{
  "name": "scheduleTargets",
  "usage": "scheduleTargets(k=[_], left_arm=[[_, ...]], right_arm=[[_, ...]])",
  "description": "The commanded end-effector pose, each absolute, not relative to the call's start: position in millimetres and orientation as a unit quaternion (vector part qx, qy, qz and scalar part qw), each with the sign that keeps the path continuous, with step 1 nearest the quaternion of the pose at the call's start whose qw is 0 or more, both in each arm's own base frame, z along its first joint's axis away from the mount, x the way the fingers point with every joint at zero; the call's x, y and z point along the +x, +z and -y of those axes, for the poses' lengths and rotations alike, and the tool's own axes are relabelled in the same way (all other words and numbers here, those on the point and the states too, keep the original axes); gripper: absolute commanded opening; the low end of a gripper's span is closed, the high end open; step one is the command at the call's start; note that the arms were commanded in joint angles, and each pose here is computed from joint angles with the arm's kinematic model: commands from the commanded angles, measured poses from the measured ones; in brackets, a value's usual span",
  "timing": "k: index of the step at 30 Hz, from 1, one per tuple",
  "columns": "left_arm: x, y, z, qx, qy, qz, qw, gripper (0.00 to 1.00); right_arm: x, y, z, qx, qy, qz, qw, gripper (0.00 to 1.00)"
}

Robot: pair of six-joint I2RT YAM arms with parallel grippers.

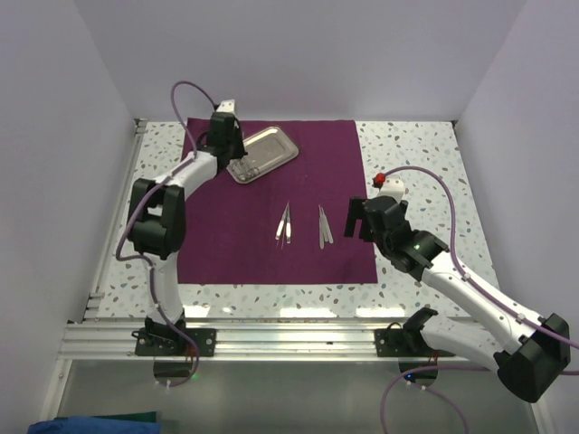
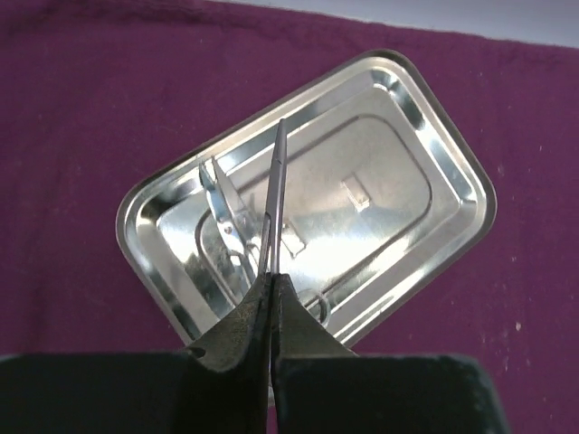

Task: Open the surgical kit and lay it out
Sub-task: Pick up the medical item from the container, then place the medical item in the surgical kit.

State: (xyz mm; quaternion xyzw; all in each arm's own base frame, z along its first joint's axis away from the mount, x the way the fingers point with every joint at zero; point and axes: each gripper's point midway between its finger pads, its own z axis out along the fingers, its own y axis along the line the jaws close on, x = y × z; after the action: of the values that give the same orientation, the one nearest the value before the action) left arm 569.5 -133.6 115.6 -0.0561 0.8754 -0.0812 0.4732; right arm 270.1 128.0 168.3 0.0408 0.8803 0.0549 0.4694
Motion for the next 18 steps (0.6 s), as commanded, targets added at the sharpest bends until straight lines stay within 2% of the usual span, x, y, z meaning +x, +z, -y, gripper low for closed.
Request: scheduleTargets(k=[1,3,9,13,18], left_arm=[[538.2,144.7,133.2,-0.059,-0.107,-0.866,0.485,0.00],[511.0,121.8,130.6,-0.063,-0.098,-0.879,0.461,0.00],[431.0,107.8,149.7,-0.056,-0.081,-0.898,0.429,0.00],[396.4,104.8,154.4,-0.056,-0.049,-0.904,0.422,0.00],[368.8,68.8,145.5,-0.071,-0.023,-0.922,0.380,0.00]], right_arm=[[274.0,181.7,-131.3,0.046,0.072,-0.870,0.486,0.89],[273.2,182.1,-133.2,0.045,0.078,-0.869,0.486,0.89],[274.1,177.8,-138.5,0.040,0.084,-0.873,0.478,0.89],[273.8,178.5,-140.2,0.038,0.089,-0.873,0.478,0.89],[272.2,181.0,-139.7,0.038,0.093,-0.871,0.481,0.88]])
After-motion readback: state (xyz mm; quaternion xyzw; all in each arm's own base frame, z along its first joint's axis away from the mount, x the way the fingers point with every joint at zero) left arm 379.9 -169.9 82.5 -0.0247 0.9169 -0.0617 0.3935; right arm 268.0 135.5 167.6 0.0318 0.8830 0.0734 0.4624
